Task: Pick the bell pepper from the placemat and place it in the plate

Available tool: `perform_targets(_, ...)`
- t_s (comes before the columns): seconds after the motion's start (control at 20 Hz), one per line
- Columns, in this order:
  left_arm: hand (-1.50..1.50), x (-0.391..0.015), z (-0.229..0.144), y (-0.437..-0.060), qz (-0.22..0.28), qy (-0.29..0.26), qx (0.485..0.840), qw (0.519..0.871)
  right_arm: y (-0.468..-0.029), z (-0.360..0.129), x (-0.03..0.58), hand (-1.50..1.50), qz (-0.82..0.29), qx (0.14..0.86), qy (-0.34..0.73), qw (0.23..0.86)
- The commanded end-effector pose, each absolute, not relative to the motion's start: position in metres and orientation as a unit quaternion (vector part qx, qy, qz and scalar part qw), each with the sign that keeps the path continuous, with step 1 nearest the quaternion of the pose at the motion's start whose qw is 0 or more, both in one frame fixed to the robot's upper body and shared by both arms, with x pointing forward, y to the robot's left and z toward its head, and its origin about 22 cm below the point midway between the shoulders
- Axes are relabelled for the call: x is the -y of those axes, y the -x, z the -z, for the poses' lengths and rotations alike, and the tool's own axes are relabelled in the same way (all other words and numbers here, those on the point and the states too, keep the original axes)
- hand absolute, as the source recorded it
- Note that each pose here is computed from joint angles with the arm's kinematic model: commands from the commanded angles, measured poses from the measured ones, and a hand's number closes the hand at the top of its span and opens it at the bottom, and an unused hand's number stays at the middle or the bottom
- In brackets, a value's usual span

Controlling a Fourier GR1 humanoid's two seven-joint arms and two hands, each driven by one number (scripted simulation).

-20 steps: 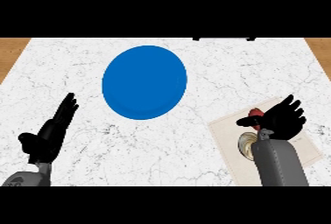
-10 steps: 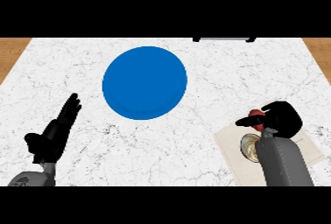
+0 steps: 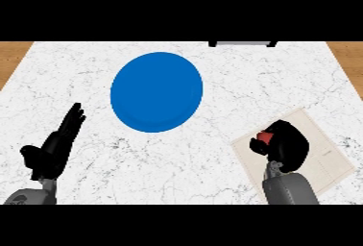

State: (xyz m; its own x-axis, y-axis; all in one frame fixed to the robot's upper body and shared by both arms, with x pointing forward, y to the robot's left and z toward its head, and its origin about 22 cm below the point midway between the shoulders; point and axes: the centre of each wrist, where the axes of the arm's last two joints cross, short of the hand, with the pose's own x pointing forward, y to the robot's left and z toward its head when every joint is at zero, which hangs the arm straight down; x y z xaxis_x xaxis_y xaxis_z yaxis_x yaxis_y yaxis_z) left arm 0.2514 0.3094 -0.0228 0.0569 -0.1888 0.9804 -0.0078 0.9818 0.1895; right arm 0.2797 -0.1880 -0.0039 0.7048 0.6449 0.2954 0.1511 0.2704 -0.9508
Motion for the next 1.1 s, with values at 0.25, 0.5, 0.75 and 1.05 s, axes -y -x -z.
perform_targets(0.25,0.0,-0.296,0.022,-0.25,0.056,-0.078,0.682,0.725,-0.172,-0.046,0.092,1.5,-0.207,0.448,0.52,0.697)
perform_targets(0.5,0.0,-0.305,0.017,-0.26,0.056,-0.076,0.686,0.722,-0.128,-0.08,0.073,1.5,-0.203,0.483,0.557,0.644)
perform_targets(0.75,0.0,-0.305,0.019,-0.258,0.071,-0.071,0.683,0.723,-0.131,-0.12,0.06,1.5,-0.167,0.536,0.59,0.58)
perform_targets(1.05,0.0,-0.308,0.016,-0.257,0.071,-0.073,0.69,0.716,-0.147,-0.151,0.057,1.5,-0.168,0.566,0.595,0.545)
